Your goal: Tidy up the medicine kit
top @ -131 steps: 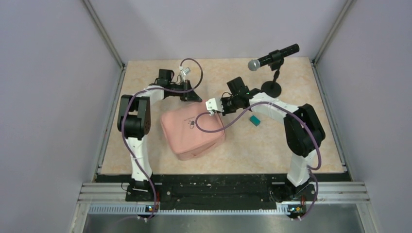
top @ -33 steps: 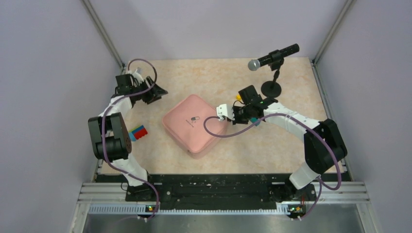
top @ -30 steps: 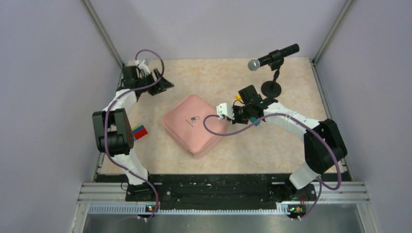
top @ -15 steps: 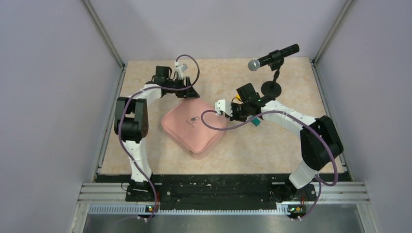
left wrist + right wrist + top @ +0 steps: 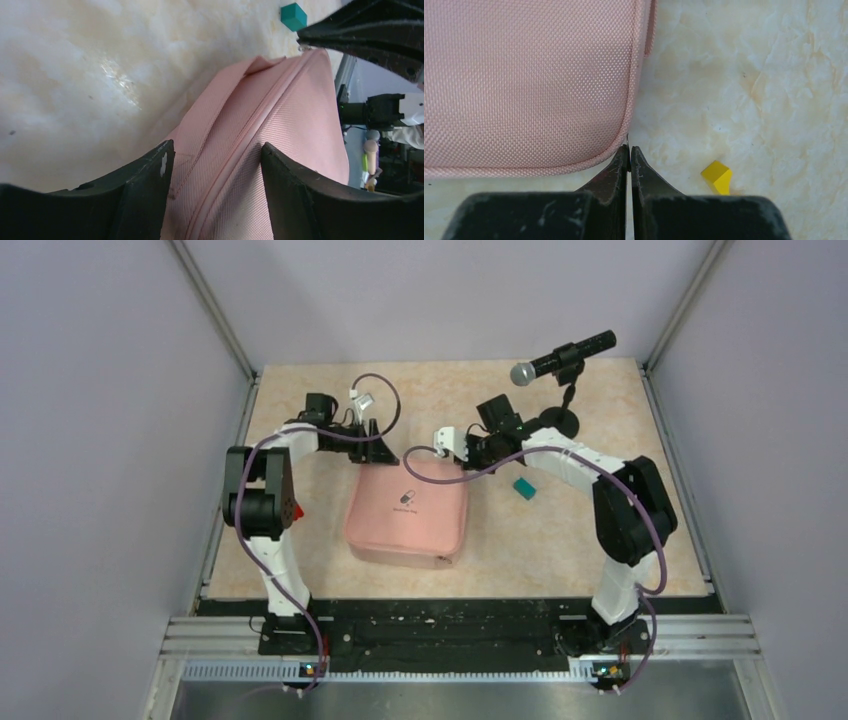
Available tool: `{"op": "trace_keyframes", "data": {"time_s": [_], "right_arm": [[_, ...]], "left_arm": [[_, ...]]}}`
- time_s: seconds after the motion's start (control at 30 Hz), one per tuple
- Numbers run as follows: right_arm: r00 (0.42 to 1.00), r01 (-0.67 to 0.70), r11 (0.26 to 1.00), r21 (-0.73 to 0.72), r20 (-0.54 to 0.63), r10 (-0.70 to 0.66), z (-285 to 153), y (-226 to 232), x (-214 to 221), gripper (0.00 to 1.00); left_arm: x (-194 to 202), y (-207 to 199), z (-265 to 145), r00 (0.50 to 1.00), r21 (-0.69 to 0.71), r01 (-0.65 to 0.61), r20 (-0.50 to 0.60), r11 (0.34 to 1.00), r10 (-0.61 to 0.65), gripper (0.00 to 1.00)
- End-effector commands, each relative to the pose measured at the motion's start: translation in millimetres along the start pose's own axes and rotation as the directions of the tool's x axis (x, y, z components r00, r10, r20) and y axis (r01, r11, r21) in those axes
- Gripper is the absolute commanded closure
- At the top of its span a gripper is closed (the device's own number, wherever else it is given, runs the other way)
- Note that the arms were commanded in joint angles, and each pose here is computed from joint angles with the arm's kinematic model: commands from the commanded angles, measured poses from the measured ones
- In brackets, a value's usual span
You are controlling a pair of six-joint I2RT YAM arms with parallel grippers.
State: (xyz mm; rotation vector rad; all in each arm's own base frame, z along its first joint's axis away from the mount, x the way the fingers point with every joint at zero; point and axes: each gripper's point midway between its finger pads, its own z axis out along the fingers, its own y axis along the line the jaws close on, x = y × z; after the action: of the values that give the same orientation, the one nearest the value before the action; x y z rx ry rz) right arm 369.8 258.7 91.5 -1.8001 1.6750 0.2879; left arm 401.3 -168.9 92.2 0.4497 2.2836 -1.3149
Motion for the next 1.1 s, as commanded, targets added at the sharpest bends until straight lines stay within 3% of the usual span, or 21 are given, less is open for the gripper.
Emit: {"op": "trace_keyframes", "data": {"time_s": [0.0,0.07,0.13,0.2,0.3,0.33,0.47,0.6,0.67,0.83,0.97,1.07], "right_arm": [[0.999,0.033,0.997,0.073,0.039,-0.036,1.9,-36.7,-14.5,1.00],[0.998,0.033,0.997,0.071,0.043,-0.036,4.8,-39.6,-16.4,1.00],[0.999,0.033,0.997,0.068,0.041,-0.036,6.6,-40.5,-16.2,1.00],[0.998,0.040,0.997,0.068,0.035,-0.042,6.5,-40.4,-14.8,1.00],[0.999,0.040,0.997,0.065,0.023,-0.041,1.3,-39.1,-8.3,1.00],[0.999,0.035,0.997,0.063,0.019,-0.036,-2.6,-38.3,-5.8,1.00],[0.999,0.034,0.998,0.057,0.010,-0.034,-21.3,-33.6,8.4,1.00],[0.998,0.064,0.998,-0.016,0.001,-0.064,-37.6,-1.8,22.7,1.00],[0.997,0.078,0.996,-0.040,0.004,-0.078,-42.6,16.0,27.1,1.00],[0.998,0.054,0.990,-0.132,0.043,-0.048,-45.6,64.4,24.4,1.00],[0.993,0.080,0.971,-0.225,0.102,-0.058,-45.9,117.3,4.4,1.00],[0.993,0.060,0.968,-0.243,0.115,-0.033,-43.5,137.5,-3.7,1.00]], "left_arm": [[25.6,-23.5,-2.4,0.998,0.075,-0.001,-0.059,0.997,0.006,0.32],[30.8,-23.0,-3.3,0.998,0.071,-0.015,-0.067,0.997,0.020,0.35],[34.9,-21.8,-4.1,0.996,0.068,-0.030,-0.079,0.997,0.035,0.45],[38.0,-23.6,-5.8,0.994,0.077,-0.040,-0.095,0.996,0.048,0.62],[38.6,-24.2,-11.9,0.994,0.066,-0.036,-0.105,0.997,0.043,0.97],[35.6,-23.4,-15.9,0.995,0.058,-0.036,-0.095,0.998,0.041,1.00],[17.5,-6.5,-44.6,1.000,-0.018,0.005,0.001,1.000,-0.005,1.00],[-6.2,24.3,-86.1,0.982,-0.136,0.076,0.183,0.988,-0.051,1.00],[-8.3,33.0,-97.4,0.976,-0.204,0.090,0.215,0.975,-0.045,1.00],[-2.5,40.6,-102.8,0.956,-0.276,0.147,0.286,0.950,-0.065,1.00],[-5.2,54.2,-109.6,0.892,-0.339,0.299,0.431,0.892,-0.136,1.00],[-3.8,48.6,-104.8,0.895,-0.321,0.292,0.424,0.901,-0.139,1.00]]}}
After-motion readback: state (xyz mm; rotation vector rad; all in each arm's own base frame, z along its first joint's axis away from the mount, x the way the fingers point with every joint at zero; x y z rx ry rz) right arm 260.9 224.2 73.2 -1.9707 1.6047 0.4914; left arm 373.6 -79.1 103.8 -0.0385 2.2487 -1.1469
